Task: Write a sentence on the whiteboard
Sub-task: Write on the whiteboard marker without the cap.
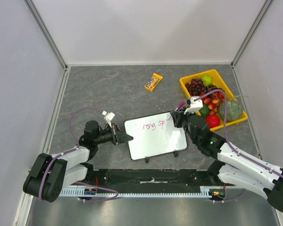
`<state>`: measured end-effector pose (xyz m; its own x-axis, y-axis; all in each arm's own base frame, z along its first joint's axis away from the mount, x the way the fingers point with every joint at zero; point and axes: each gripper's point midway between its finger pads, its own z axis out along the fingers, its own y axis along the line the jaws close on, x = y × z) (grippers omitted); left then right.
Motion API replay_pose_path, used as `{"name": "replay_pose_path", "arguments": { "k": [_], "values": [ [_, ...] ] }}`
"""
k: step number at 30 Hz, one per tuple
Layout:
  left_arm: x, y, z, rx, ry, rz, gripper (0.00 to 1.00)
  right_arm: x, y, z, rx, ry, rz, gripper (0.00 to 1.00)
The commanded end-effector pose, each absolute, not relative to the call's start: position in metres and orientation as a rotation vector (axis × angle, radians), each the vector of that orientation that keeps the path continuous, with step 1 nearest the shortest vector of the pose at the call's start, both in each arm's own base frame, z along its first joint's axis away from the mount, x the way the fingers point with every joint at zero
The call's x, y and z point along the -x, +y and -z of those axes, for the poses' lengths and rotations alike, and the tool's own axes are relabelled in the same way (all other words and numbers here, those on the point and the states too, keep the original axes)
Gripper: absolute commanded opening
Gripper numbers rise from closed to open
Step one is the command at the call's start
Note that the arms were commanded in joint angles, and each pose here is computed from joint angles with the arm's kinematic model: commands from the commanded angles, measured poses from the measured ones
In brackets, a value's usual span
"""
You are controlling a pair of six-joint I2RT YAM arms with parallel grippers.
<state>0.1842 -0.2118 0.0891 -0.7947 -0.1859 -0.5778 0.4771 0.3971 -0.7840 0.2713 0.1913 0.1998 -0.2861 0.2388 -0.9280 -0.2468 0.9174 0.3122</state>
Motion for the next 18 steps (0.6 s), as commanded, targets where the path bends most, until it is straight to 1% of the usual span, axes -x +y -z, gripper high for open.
{"name": "replay_pose_path", "arguments": {
  "k": [1, 12, 18],
  "values": [
    [-0.187, -0.204, -0.070, -0.198, 2.122, 1.349, 0.02, -0.267, 0.187, -0.195, -0.002, 1.814, -0.478, 0.00],
    [-0.187, -0.204, -0.069, -0.196, 2.122, 1.348, 0.02, -0.256, 0.182, -0.179, 0.005, 1.846, -0.497, 0.00],
    [-0.187, -0.204, -0.070, -0.200, 2.119, 1.348, 0.02, -0.259, 0.188, -0.208, 0.004, 1.785, -0.540, 0.00]
  ]
}}
